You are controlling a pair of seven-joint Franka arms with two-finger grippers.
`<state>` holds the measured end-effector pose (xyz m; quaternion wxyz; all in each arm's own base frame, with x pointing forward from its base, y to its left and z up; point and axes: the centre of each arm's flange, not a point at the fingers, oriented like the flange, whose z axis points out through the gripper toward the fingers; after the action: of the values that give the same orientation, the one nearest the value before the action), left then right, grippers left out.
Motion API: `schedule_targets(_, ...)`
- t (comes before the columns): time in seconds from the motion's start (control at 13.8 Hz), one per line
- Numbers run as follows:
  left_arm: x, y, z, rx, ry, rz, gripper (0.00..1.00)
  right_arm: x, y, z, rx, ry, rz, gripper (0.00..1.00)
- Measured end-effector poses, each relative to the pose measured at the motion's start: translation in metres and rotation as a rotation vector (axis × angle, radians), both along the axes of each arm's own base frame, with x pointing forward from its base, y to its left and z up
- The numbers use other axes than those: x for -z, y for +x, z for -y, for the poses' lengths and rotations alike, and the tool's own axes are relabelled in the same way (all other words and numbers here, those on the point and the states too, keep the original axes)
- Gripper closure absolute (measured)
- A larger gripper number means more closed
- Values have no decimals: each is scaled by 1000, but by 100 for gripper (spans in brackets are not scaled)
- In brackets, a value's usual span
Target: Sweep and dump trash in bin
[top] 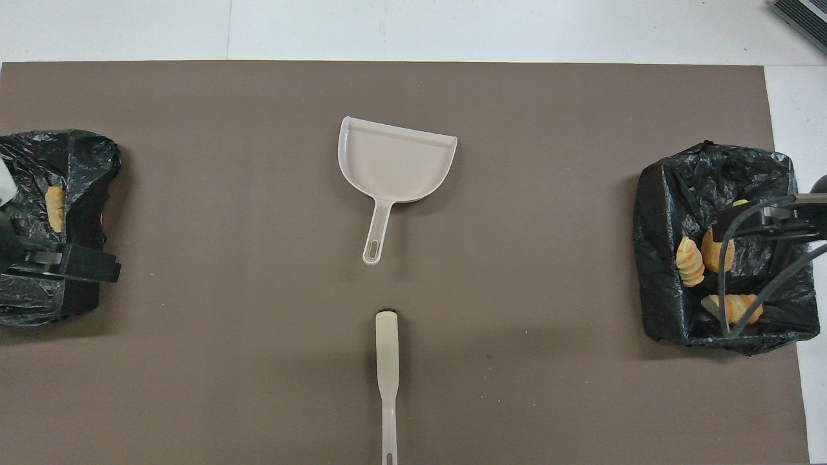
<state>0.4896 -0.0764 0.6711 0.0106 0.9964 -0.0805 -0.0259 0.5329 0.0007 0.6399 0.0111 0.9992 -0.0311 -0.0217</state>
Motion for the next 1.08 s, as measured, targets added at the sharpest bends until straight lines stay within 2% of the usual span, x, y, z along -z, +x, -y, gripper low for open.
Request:
schedule_targets(0.36,1,13,-6,-11,7,4,0,0,0,0,0,0,0,0)
schedule_targets(1.08,1,14,-9,-17,8,3,0,0,0,1,2,0,0,0)
